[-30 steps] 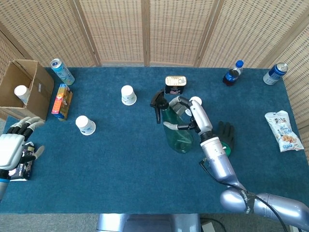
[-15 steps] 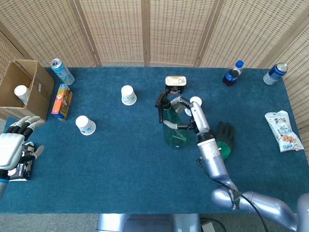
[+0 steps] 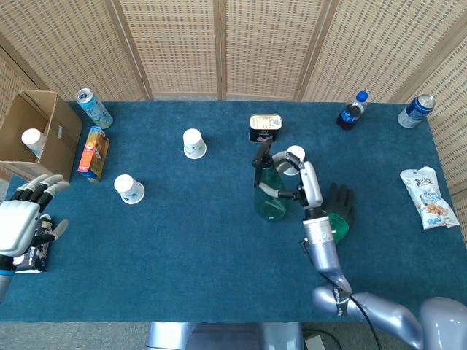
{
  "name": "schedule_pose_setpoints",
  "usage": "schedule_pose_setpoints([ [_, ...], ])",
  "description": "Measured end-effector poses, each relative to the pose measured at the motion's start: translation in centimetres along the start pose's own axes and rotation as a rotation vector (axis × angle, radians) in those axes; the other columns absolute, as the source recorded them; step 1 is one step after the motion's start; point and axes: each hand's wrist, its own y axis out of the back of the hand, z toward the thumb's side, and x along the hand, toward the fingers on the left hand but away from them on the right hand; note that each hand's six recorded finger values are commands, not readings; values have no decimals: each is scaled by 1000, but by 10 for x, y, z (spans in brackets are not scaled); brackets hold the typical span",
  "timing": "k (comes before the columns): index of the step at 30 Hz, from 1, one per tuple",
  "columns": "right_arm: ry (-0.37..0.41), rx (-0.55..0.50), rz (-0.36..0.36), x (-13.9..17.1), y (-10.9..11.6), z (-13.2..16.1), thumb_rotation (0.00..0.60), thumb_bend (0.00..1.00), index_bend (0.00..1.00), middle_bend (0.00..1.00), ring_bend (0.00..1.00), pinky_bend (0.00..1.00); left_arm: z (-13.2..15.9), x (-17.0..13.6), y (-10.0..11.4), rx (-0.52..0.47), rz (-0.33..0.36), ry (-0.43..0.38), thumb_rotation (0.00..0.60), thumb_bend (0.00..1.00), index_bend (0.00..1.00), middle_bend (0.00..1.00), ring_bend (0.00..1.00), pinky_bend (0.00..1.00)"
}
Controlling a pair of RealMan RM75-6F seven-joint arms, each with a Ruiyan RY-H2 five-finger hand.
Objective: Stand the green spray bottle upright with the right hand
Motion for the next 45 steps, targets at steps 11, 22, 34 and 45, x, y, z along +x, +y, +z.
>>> schedule_pose_setpoints([
  [11, -4, -19, -54, 12, 18, -25, 600, 173, 546, 500, 436, 590, 6, 0, 2, 9, -4, -8, 600, 363, 205, 184, 149, 244],
  [22, -16, -27, -81, 21, 34, -35, 600, 172, 546, 499, 436, 588, 12, 0, 3, 14, -3, -20, 600, 363, 204, 183, 148, 242],
  [34, 11, -78, -111, 27, 43, -33, 600, 161, 545, 499, 436, 578, 13, -2, 4, 16, -2, -22, 600, 362, 201, 182, 147, 240],
  [45, 15, -86, -131, 30, 37, -42, 600, 153, 543, 498, 433, 549, 11, -5, 4, 18, -6, -14, 600, 362, 201, 182, 147, 239],
])
